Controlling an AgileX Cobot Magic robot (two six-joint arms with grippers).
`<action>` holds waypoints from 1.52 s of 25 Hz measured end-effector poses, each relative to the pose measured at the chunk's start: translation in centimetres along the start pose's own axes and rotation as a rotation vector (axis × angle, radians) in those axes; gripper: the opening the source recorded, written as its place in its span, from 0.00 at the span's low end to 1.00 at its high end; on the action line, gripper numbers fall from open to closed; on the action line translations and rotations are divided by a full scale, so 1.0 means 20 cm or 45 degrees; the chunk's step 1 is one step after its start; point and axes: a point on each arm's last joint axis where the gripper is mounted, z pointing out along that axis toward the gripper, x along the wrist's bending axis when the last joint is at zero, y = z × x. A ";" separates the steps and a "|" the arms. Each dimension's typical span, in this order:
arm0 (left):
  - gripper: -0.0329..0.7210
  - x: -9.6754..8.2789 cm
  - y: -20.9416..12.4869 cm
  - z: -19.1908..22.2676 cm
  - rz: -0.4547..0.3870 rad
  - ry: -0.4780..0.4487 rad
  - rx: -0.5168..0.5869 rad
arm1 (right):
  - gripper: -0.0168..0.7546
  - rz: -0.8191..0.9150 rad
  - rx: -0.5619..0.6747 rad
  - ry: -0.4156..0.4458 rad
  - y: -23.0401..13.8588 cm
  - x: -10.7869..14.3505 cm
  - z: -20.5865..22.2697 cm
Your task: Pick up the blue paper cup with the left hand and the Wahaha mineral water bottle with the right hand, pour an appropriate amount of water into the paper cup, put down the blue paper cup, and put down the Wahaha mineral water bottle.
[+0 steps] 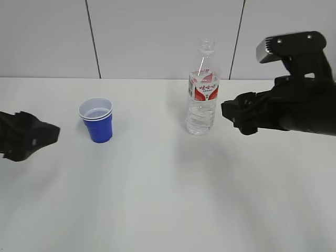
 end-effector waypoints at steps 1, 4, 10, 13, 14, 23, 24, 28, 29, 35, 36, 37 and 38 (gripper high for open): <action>0.82 0.00 0.01 -0.05 -0.007 0.005 0.022 | 0.79 -0.007 0.003 0.024 0.01 0.01 -0.05; 0.82 0.00 0.01 -0.20 -0.047 0.009 0.150 | 0.79 -0.053 0.110 0.121 0.00 0.04 -0.18; 0.82 -0.03 -0.08 -0.46 -0.143 -0.072 0.263 | 0.79 -0.135 0.475 0.125 -0.11 0.03 -0.37; 0.82 -0.03 -0.14 -0.57 -0.154 -0.106 0.307 | 0.79 -0.157 0.608 0.017 -0.15 -0.01 -0.49; 0.82 -0.03 -0.17 -0.61 -0.149 -0.109 0.326 | 0.79 -0.169 0.622 -0.013 -0.15 -0.02 -0.53; 0.82 -0.01 -0.35 -0.89 -0.112 -0.139 0.227 | 0.79 -0.128 0.257 -0.108 -0.21 -0.04 -1.09; 0.82 0.00 -0.36 -0.91 -0.109 -0.139 0.200 | 0.79 -0.107 0.213 -0.114 -0.23 -0.04 -1.14; 0.82 0.02 -0.41 -0.98 -0.085 -0.110 0.098 | 0.79 -0.060 0.089 -0.135 -0.31 -0.04 -1.29; 0.82 0.03 -0.42 -0.99 -0.080 -0.097 0.079 | 0.79 -0.057 0.068 -0.142 -0.33 -0.04 -1.32; 0.81 0.06 -0.50 -0.90 -0.059 -0.025 0.120 | 0.79 -0.064 0.083 -0.179 -0.46 -0.05 -1.32; 0.80 0.06 -0.51 -0.88 -0.059 -0.024 0.128 | 0.79 -0.066 0.093 -0.181 -0.47 -0.05 -1.31; 0.79 0.06 -0.52 -0.86 -0.060 -0.024 0.124 | 0.81 -0.066 0.112 -0.182 -0.49 -0.05 -1.30; 0.78 0.06 -0.51 -0.85 -0.060 -0.026 0.108 | 0.80 -0.068 0.135 -0.181 -0.51 -0.05 -1.28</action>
